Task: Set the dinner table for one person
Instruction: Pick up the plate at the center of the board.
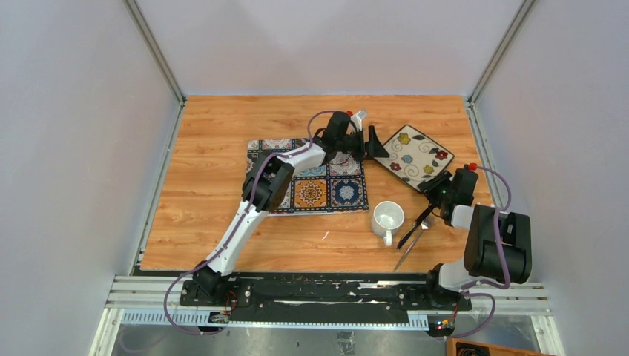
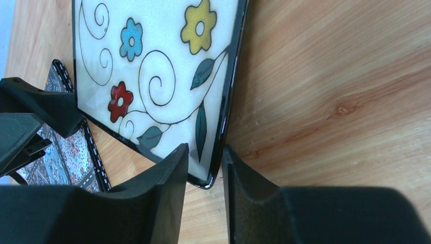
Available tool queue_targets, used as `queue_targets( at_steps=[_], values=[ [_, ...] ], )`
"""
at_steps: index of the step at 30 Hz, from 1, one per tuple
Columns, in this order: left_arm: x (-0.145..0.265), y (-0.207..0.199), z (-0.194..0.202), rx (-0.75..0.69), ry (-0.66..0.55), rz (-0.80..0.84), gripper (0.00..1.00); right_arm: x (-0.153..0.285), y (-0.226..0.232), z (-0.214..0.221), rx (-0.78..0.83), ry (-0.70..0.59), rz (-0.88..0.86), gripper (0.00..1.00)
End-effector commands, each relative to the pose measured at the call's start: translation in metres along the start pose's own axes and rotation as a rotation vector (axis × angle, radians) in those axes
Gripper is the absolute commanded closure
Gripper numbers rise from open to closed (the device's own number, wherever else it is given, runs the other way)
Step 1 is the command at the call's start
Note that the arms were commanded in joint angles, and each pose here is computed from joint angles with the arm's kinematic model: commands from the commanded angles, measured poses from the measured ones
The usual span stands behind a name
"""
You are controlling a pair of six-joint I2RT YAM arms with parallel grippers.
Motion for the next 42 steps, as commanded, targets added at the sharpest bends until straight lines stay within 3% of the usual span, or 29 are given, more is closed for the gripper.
queue_targets(
  at_steps=[1, 5, 7, 10, 14, 17, 30, 42],
  values=[
    [-0.011, 0.013, 0.019, 0.032, 0.068, -0.001, 0.18, -0.002, -0.006, 0.011, -0.029, 0.045, -0.003, 0.67],
    [-0.011, 0.013, 0.019, 0.035, 0.069, 0.000, 0.29, -0.001, -0.006, 0.011, -0.021, 0.043, 0.007, 0.76],
    [-0.011, 0.012, 0.019, 0.035, 0.072, 0.003, 0.50, 0.000, -0.006, 0.010, -0.018, 0.042, 0.012, 0.83],
    [-0.011, 0.010, 0.020, 0.047, 0.085, 0.028, 0.68, 0.000, -0.006, 0.010, -0.016, 0.047, 0.015, 0.99],
    [-0.010, 0.005, 0.018, 0.046, 0.078, 0.035, 0.82, 0.000, -0.006, 0.011, -0.014, 0.052, 0.013, 1.00],
    [-0.008, 0.001, 0.017, 0.045, 0.077, 0.041, 1.00, 0.000, -0.006, 0.011, -0.013, 0.056, 0.009, 1.00],
    [0.002, -0.010, 0.025, -0.012, 0.090, 0.035, 1.00, 0.004, 0.008, 0.006, 0.048, 0.049, -0.039, 1.00],
    [0.020, -0.025, 0.026, -0.066, 0.054, 0.008, 1.00, 0.001, 0.055, -0.008, 0.195, 0.050, -0.109, 1.00]
  ],
)
Point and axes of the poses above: each gripper's point midway between its finger pads, its own x axis back along the fingers, its own y axis along the line the jaws close on, z = x × y, the point moved 10 cm from there along x, back along the fingers, and after that the axes turned 10 degrees about x, right-handed, at the moved point
